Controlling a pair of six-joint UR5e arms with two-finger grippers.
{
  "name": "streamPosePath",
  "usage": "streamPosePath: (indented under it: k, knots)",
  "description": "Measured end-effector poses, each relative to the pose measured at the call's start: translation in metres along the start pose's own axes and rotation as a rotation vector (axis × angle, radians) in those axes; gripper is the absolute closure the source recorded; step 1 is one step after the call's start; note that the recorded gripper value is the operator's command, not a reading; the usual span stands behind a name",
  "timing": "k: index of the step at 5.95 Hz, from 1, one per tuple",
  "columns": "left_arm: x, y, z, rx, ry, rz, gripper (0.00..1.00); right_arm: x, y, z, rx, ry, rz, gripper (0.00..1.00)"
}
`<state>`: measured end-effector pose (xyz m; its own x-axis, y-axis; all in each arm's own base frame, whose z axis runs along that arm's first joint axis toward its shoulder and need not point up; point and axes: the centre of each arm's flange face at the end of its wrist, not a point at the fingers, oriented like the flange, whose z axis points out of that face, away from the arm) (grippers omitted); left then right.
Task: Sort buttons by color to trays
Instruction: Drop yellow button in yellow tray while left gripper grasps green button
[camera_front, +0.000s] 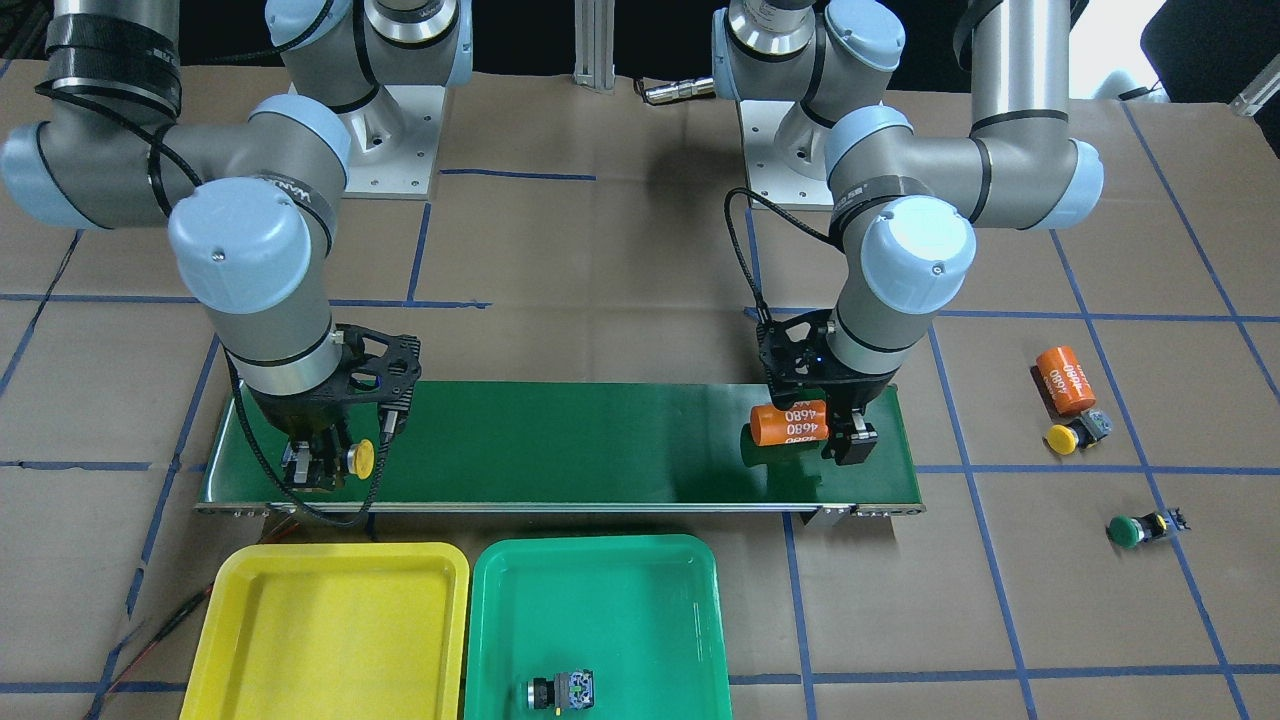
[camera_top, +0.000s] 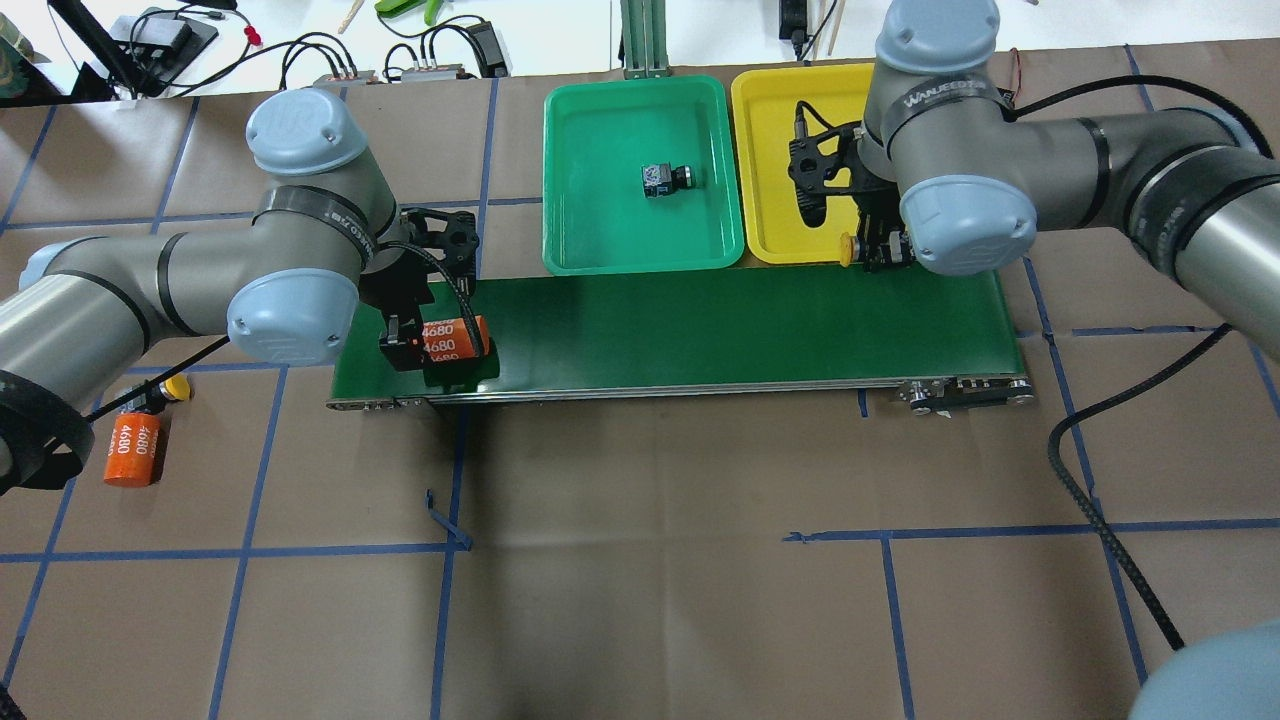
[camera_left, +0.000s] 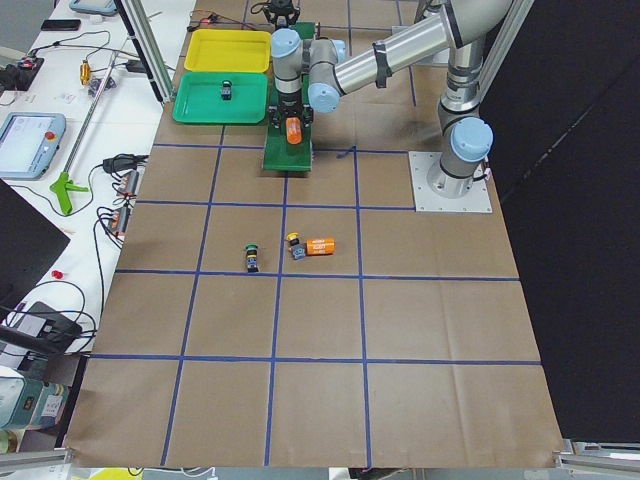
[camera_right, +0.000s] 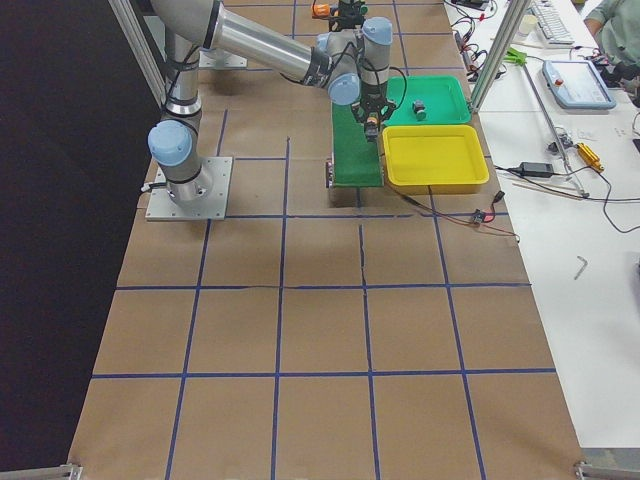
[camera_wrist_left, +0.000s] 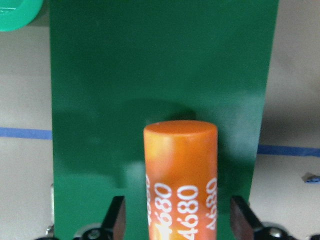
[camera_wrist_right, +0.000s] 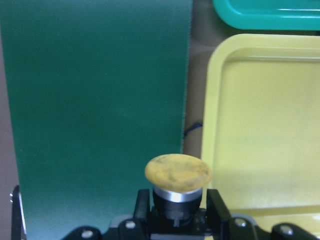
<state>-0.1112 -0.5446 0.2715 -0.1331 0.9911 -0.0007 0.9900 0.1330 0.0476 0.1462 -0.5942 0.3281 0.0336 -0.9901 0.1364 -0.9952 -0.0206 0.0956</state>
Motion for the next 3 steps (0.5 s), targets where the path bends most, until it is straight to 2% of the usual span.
streamPosePath:
  k: [1, 2, 3]
  knots:
    - [-0.018, 0.033, -0.012, 0.003, -0.026, -0.084, 0.02, 0.032, 0.003, -0.018, 0.004, 0.052, 0.004, 0.94]
    - [-0.038, 0.089, -0.018, 0.003, -0.040, -0.198, 0.02, 0.075, 0.001, -0.008, 0.010, 0.070, 0.002, 0.94]
    - [-0.052, 0.153, -0.019, 0.001, -0.045, -0.308, 0.02, 0.115, -0.004, 0.022, 0.025, 0.070, 0.000, 0.92]
